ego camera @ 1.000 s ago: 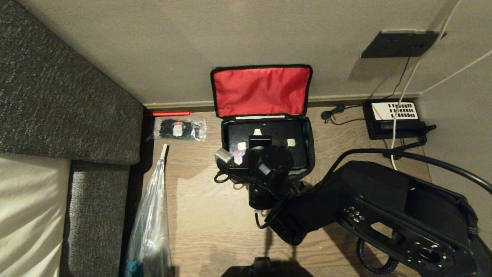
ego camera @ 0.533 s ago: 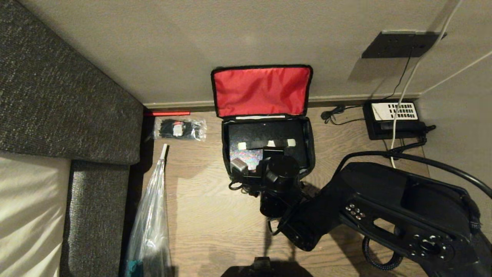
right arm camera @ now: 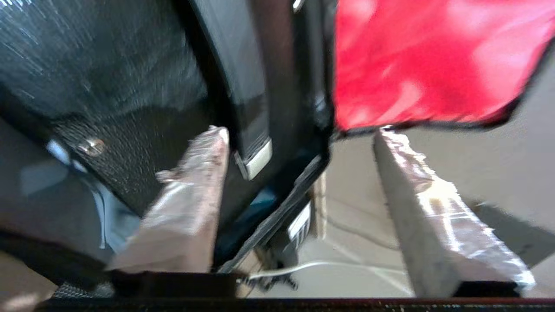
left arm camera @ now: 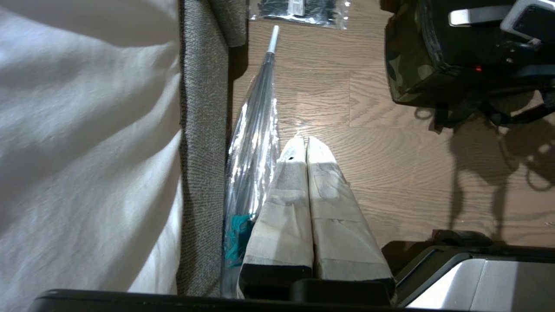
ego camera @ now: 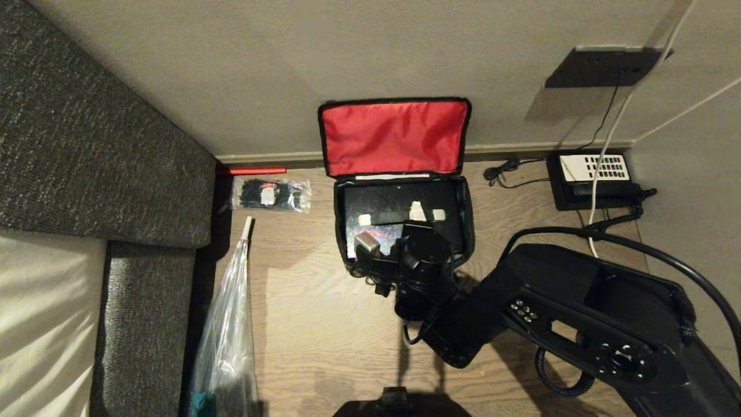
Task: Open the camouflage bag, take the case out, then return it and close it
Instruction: Grip the handle
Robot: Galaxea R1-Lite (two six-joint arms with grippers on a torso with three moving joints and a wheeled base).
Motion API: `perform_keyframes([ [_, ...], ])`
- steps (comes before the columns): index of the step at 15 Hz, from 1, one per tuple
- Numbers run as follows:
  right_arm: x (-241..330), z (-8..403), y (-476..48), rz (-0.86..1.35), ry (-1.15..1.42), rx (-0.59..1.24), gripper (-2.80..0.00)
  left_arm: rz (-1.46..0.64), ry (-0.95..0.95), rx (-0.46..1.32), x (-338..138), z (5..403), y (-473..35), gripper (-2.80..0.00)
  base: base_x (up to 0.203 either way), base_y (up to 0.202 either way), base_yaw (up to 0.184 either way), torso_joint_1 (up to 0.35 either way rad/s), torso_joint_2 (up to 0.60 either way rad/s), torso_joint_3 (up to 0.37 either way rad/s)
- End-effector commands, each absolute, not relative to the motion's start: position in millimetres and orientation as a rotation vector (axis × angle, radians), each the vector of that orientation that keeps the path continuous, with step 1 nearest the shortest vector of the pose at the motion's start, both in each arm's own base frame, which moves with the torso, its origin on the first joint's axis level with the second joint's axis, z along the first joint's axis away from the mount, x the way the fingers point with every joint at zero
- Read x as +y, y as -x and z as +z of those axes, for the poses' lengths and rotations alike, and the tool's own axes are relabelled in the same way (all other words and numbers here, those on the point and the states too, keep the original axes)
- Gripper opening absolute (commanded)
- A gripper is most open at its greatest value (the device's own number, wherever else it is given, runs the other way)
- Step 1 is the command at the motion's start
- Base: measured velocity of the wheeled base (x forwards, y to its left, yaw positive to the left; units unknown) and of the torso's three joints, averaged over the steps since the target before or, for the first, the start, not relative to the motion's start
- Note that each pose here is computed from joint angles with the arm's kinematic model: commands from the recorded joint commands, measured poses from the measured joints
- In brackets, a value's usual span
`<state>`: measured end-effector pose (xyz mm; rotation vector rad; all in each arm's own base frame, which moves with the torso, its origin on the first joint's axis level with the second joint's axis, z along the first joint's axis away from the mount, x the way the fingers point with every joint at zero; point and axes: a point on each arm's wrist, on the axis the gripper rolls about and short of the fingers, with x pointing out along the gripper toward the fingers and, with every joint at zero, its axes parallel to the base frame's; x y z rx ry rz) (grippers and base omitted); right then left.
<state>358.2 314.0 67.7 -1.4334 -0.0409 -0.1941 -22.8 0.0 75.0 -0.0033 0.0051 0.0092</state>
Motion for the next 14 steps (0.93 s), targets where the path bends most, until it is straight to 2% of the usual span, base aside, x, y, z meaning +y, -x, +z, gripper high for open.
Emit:
perform_keyframes([
  [1, 321, 77, -365, -0.225, 1.404, -0.065, 0.0, 0.011, 0.004, 0.006, 0, 74, 23, -2.8, 0.0, 0.0, 0.0, 0.0, 0.0, 0.0],
  [3, 330, 81, -375, -0.25, 1.381, -0.087, 0.0, 0.011, 0.003, 0.006, 0, 74, 23, -2.8, 0.0, 0.0, 0.0, 0.0, 0.0, 0.0],
  [5, 333, 61, -379, -0.228, 1.422, -0.062, 0.0, 0.011, 0.003, 0.006, 0, 74, 23, -2.8, 0.0, 0.0, 0.0, 0.0, 0.0, 0.0],
  [14, 329, 17, -400, -0.202, 1.491, -0.067, 0.0, 0.011, 0.003, 0.006, 0, 74, 23, -2.8, 0.0, 0.0, 0.0, 0.0, 0.0, 0.0],
])
